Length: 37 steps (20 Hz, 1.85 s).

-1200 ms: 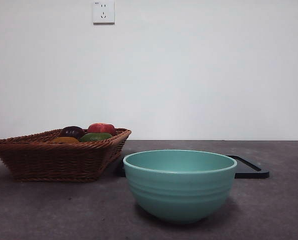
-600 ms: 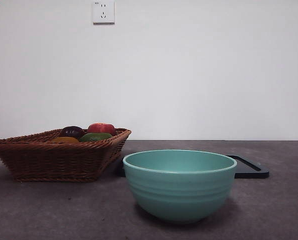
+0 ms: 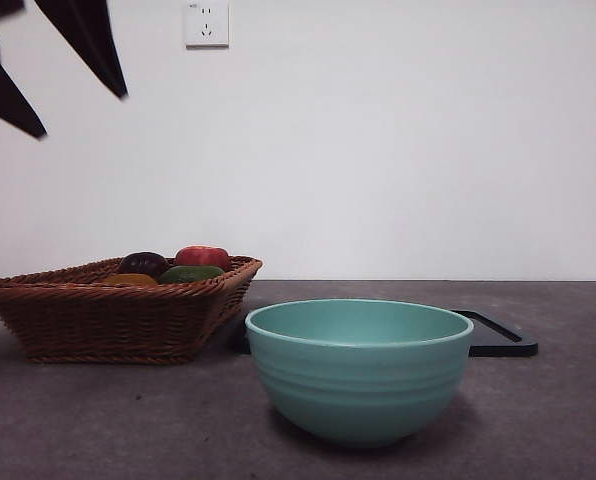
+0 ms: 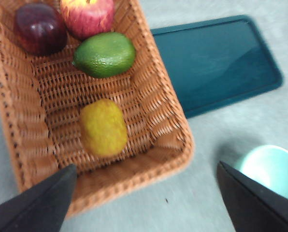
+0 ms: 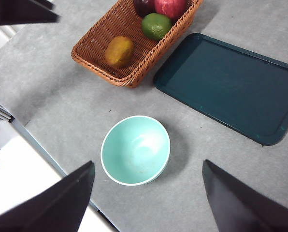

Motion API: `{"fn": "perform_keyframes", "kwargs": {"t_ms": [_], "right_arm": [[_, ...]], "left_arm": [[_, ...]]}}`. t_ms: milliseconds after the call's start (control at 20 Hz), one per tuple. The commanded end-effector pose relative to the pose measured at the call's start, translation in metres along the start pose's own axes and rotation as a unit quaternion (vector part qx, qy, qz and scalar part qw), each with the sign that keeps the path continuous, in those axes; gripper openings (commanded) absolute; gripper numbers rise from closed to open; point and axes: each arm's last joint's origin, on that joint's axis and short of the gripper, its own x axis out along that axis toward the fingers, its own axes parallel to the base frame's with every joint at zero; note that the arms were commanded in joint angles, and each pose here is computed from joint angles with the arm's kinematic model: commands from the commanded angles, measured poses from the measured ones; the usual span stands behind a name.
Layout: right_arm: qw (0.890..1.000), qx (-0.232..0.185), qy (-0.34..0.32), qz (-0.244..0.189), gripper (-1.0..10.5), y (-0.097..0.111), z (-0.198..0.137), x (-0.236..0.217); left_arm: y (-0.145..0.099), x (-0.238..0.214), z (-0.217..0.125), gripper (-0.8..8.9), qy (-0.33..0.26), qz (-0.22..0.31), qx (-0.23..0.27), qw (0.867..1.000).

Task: Pick up the wifruite, put it on the bowl, pick up the plate, put it on desk

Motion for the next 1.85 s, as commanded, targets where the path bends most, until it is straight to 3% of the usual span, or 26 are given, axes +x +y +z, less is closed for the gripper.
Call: {"fn": "perform_keyframes", "kwargs": {"t_ms": [50, 650, 1450, 1500, 1650, 1850], "right_arm": [[1.0, -0.002, -0.006, 0.001, 3.6, 0.001, 0.004, -0.002], [1.0, -0.002, -0.006, 0.0, 3.6, 0.001, 0.004, -0.002], [1.0, -0.001, -0.006, 0.0, 3.6, 0.001, 0.004, -0.002], [1.0, -0.001, -0.007, 0.0, 3.6, 0.001, 0.004, -0.002], [1.0, -0.001, -0.006, 0.0, 3.6, 0.001, 0.004, -0.002], [1.0, -0.001, -0.007, 0.0, 3.6, 0.001, 0.004, -0.002]], "left_arm": [[0.001, 0.019, 0.01, 4.54, 0.005, 0.005, 0.002, 1.0], [0.016, 0.123, 0.011, 4.54, 0.068, 0.095, 0.007, 0.993], [0.022, 0.163, 0.002, 4.32, 0.095, 0.099, -0.003, 0.991], [0.022, 0.163, 0.003, 4.17, 0.093, 0.098, -0.002, 0.991], [0.022, 0.163, 0.002, 2.28, 0.095, 0.098, -0.001, 0.991], [0.021, 0.162, 0.002, 2.08, 0.096, 0.098, -0.002, 0.991]]}}
